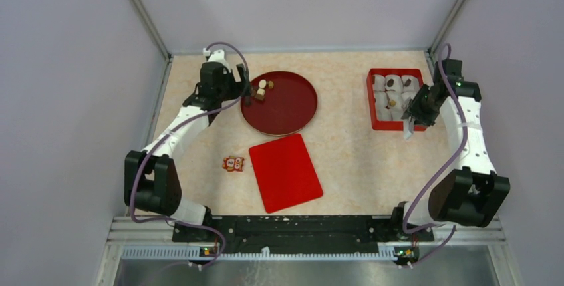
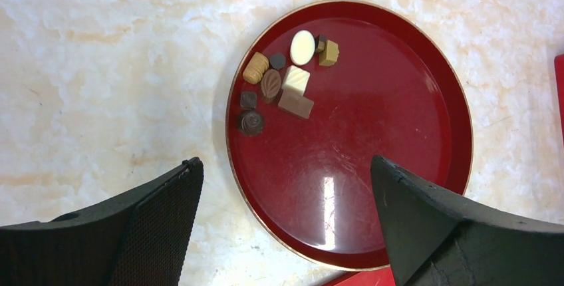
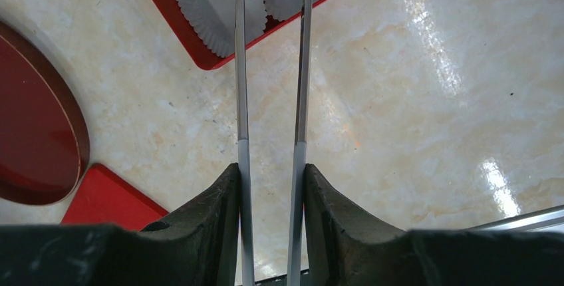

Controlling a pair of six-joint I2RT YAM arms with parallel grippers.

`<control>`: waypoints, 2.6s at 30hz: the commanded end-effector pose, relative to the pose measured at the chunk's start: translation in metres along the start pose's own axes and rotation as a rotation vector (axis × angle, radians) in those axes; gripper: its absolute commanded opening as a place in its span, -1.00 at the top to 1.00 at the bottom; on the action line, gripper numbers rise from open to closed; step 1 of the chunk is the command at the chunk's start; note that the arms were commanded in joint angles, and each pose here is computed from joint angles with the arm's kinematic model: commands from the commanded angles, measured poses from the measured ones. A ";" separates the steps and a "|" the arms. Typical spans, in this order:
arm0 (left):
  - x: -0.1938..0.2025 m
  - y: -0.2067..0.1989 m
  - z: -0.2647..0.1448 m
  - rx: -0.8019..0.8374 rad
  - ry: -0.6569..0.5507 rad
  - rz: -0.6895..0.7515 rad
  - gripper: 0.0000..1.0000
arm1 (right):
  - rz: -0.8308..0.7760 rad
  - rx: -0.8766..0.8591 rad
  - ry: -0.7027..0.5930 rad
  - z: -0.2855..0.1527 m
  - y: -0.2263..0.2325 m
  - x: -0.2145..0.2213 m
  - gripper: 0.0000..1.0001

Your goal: Pack the chocolate

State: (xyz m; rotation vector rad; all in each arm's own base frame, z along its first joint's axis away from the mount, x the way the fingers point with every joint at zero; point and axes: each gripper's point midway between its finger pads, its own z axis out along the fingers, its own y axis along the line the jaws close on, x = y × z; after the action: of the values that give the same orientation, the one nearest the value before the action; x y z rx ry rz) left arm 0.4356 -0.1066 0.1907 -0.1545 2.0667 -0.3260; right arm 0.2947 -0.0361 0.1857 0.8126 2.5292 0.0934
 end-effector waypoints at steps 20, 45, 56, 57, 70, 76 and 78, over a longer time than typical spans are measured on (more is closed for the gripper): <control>-0.048 -0.005 -0.005 -0.021 -0.080 0.122 -0.97 | 0.098 0.040 -0.058 -0.002 -0.031 -0.022 0.93; -0.053 -0.006 -0.003 -0.030 -0.082 0.101 -0.98 | 0.067 0.041 -0.012 0.023 -0.038 -0.030 0.37; -0.049 -0.010 0.000 -0.006 -0.072 0.088 -0.97 | 0.064 0.037 -0.012 0.023 -0.038 -0.029 0.30; -0.049 -0.010 0.000 -0.005 -0.071 0.090 -0.98 | 0.065 0.037 -0.012 0.024 -0.038 -0.029 0.30; -0.045 -0.006 0.005 -0.020 -0.059 0.105 -0.98 | 0.062 0.045 -0.007 0.026 -0.039 -0.030 0.27; -0.052 -0.006 0.007 -0.033 -0.072 0.105 -0.97 | 0.063 0.052 -0.007 0.027 -0.041 -0.029 0.25; -0.055 -0.006 0.007 -0.037 -0.076 0.109 -0.97 | 0.065 0.050 -0.003 0.029 -0.041 -0.028 0.25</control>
State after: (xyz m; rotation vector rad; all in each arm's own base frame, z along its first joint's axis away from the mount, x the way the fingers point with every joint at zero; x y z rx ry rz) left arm 0.4539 -0.0989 0.2075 -0.0853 2.0758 -0.2205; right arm 0.2980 -0.0803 0.1629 0.9179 2.5496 0.0584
